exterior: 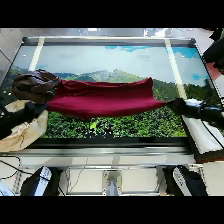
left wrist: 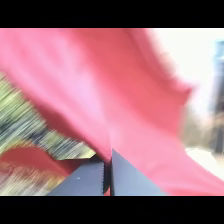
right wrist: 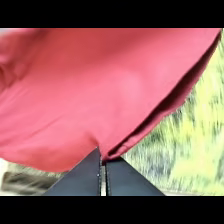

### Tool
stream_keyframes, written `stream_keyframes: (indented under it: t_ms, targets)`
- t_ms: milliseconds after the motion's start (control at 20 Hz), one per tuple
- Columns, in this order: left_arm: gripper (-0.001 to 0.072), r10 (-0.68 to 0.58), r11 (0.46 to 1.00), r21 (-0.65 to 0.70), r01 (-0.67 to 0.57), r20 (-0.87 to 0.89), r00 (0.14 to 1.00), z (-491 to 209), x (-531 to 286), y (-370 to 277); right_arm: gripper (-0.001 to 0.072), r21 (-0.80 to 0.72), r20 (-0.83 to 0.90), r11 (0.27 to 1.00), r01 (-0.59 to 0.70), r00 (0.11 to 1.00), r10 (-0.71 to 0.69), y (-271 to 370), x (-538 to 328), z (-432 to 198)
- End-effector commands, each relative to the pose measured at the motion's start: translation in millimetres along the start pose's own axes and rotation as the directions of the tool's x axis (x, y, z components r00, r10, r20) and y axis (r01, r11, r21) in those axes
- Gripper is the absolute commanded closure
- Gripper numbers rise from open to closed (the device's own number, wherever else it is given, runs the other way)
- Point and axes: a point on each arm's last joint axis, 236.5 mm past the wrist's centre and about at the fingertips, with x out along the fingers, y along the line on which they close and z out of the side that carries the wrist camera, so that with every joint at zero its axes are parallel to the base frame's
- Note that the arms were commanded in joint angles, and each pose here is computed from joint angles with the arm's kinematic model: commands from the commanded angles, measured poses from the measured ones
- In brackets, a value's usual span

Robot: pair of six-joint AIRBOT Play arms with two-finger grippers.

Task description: Fold the shirts.

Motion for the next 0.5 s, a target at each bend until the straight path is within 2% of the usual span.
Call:
stream_keyframes:
  t_ms: [0, 100, 200, 300, 450]
  targets:
    - [0.0693, -0.271, 0.93, 0.314, 0.188, 0.246, 0.931, 35.2, -75.6, -155.1, 0.0701, -0.336, 0.26, 0.932, 0.133, 0.964, -0.044, 76.0, -107.6, 38.4]
    - [0.0693, -0.273, 0.893, 0.433, 0.125, 0.297, 0.915, 35.5, -109.3, -210.8, 0.0703, -0.426, 0.446, 0.868, 0.255, 0.894, -0.044, 116.1, -174.9, 51.3]
    - [0.0693, -0.286, 0.807, 0.585, 0.077, 0.274, 0.918, 30.4, -129.0, -262.9, 0.0704, -0.439, 0.608, 0.796, 0.417, 0.79, -0.078, 140.4, -241.3, 59.7]
    - [0.0692, -0.246, 0.72, 0.693, -0.004, 0.26, 0.934, 29.4, -146.9, -301.5, 0.0705, -0.401, 0.716, 0.723, 0.562, 0.685, -0.135, 152.2, -299.6, 58.8]
    - [0.0692, -0.14, 0.611, 0.764, -0.207, 0.362, 0.922, 43.8, -185.0, -327.1, 0.0706, -0.32, 0.81, 0.659, 0.68, 0.557, -0.181, 161.7, -357.2, 56.8]
